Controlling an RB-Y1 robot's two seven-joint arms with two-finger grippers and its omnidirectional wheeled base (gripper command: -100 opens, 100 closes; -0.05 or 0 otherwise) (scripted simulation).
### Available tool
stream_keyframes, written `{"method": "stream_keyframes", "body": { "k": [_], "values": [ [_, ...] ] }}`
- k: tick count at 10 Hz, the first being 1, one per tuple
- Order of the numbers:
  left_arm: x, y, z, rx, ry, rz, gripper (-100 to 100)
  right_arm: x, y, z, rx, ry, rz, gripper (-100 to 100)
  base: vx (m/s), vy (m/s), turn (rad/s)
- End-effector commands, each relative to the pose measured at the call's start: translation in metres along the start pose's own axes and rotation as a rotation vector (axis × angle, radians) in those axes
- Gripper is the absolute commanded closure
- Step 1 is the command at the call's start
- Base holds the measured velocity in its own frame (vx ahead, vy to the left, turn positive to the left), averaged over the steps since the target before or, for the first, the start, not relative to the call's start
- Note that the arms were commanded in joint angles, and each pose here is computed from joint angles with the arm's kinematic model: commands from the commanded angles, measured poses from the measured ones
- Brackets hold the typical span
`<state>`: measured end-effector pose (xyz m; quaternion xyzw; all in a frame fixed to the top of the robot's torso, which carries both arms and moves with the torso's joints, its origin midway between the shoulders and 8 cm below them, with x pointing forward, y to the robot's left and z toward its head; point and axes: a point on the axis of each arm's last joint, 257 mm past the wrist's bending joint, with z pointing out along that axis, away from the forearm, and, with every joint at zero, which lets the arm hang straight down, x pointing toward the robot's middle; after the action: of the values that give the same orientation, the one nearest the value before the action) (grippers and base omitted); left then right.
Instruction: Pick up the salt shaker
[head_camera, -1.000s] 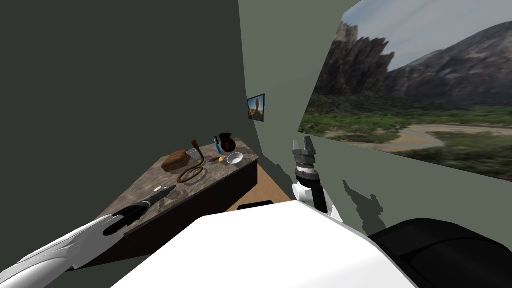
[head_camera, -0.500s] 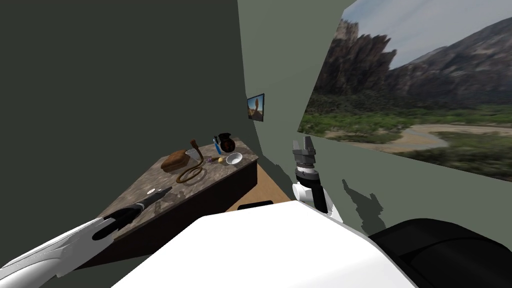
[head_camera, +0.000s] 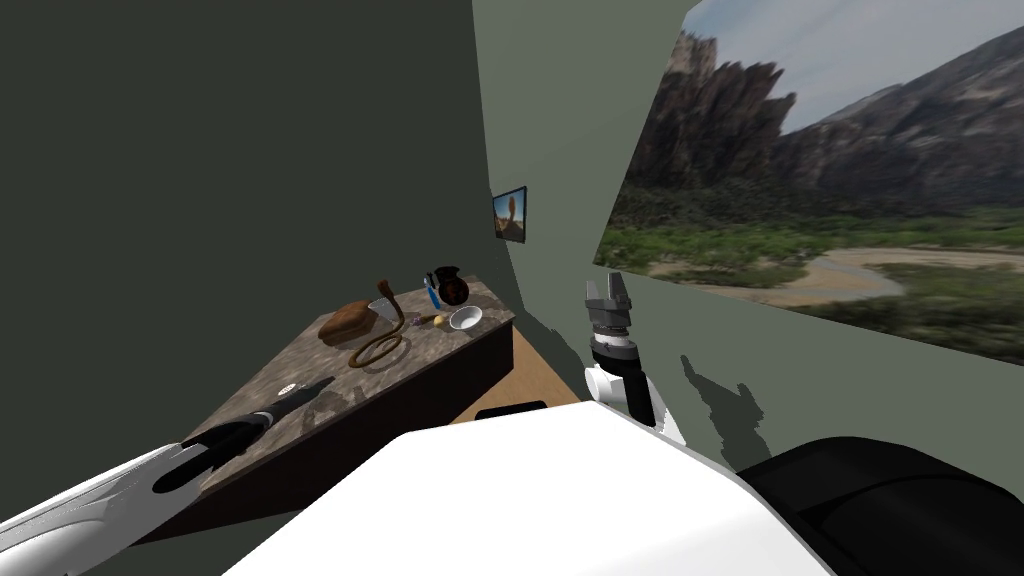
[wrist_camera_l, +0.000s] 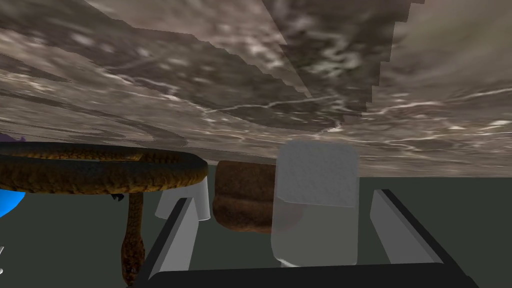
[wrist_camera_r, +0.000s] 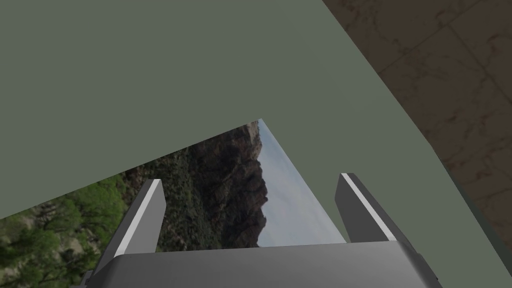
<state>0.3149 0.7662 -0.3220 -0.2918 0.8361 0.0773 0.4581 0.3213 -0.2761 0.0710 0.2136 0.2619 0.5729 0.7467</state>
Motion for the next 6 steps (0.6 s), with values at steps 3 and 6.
{"method": "stream_keyframes", "body": {
  "k": [3, 6],
  "values": [
    [-0.015, 0.002, -0.002, 0.019, 0.006, 0.001, -100, 0.0, 0.0, 0.0, 0.0, 0.0, 0.0, 0, 0.018, -0.067, 0.023],
    [-0.015, 0.009, -0.003, 0.001, 0.006, -0.001, 100, 0.0, 0.0, 0.0, 0.0, 0.0, 0.0, 0, 0.0, 0.0, 0.0]
  ]
}}
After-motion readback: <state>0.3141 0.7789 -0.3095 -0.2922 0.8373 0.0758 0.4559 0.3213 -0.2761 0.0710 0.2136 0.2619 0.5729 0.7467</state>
